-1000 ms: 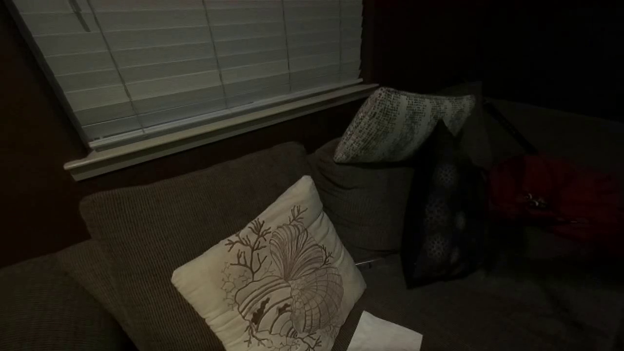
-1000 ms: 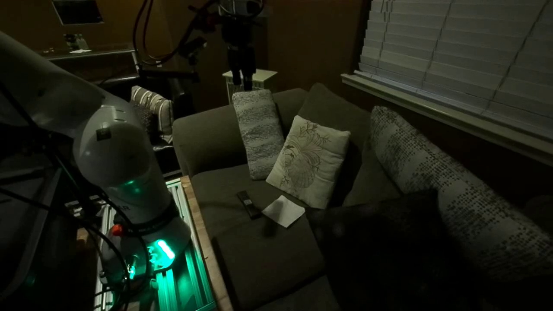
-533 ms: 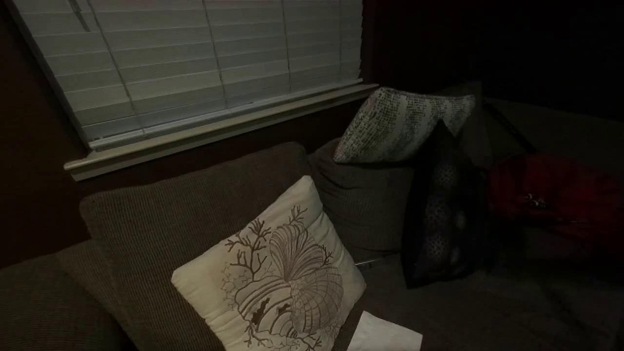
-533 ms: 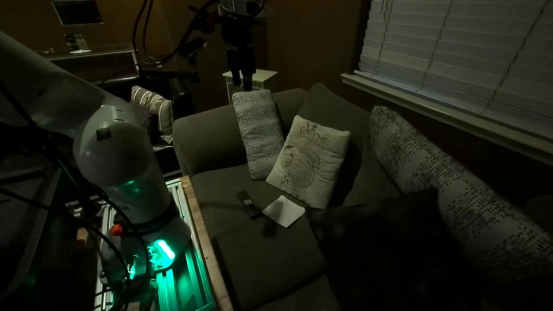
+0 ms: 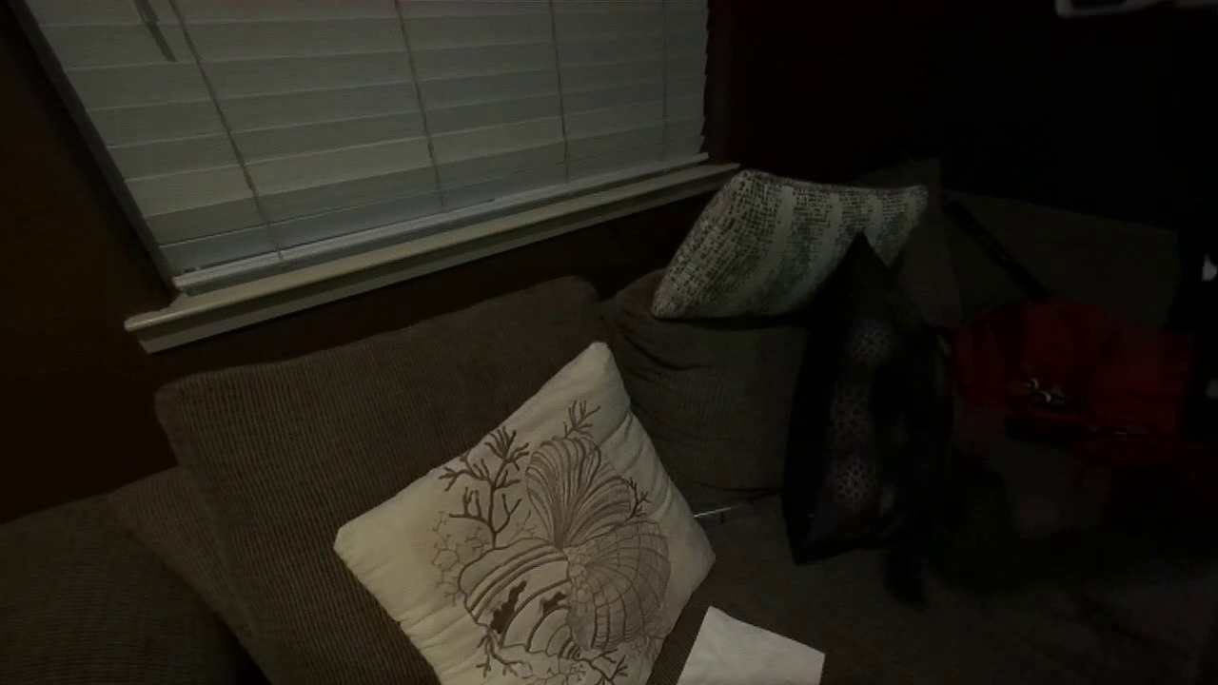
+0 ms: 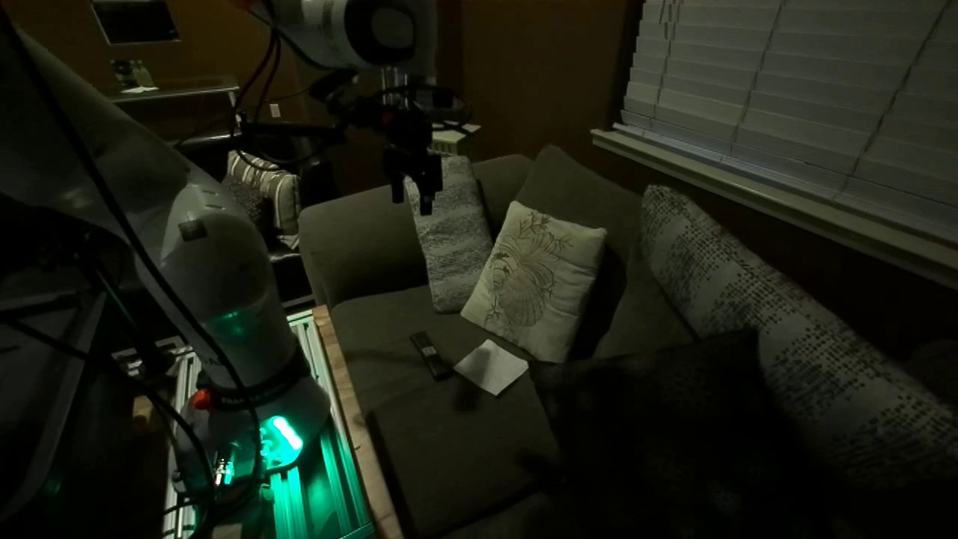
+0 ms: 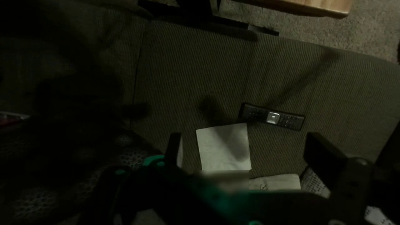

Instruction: Put the remote control on the backrest of the sofa.

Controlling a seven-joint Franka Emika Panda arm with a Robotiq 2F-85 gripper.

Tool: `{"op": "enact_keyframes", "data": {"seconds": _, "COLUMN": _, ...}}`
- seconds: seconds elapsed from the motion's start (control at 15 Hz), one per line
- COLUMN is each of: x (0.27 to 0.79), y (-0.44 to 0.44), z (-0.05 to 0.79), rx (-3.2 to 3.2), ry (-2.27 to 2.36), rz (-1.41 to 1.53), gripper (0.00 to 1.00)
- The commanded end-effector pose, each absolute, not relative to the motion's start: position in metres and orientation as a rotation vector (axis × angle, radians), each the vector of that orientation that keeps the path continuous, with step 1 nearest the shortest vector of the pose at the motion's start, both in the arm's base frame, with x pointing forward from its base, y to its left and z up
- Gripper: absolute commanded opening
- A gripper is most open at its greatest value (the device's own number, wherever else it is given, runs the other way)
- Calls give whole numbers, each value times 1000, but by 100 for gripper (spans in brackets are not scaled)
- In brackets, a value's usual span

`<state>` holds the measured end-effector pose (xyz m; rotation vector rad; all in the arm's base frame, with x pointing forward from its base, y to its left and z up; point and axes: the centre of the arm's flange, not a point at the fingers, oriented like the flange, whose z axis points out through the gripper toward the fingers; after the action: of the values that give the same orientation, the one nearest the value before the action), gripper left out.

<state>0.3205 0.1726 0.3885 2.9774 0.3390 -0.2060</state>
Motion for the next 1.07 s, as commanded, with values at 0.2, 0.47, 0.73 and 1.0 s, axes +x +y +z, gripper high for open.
{"op": "enact_keyframes", "data": {"seconds": 0.2, "x": 310, "y": 172, "z": 323, "rx": 3003, "ry": 423, "rz": -345, "gripper": 100}}
{"op": "enact_keyframes", "data": {"seconds": 0.47, "x": 311, "y": 166, "z": 298, "rx": 3017, "ry": 409, "rz": -461, "gripper": 100}}
{"op": "enact_keyframes", "data": {"seconds": 0.73, "x": 310, "y": 197, "z": 254, "rx": 2859, "ry": 705, "rz": -238, "gripper": 100}}
{"op": "enact_keyframes", "data": {"seconds": 1.0, "x": 314, "y": 205, "z": 173, "rx": 2650, "ry": 962, "rz": -212, "gripper": 100}}
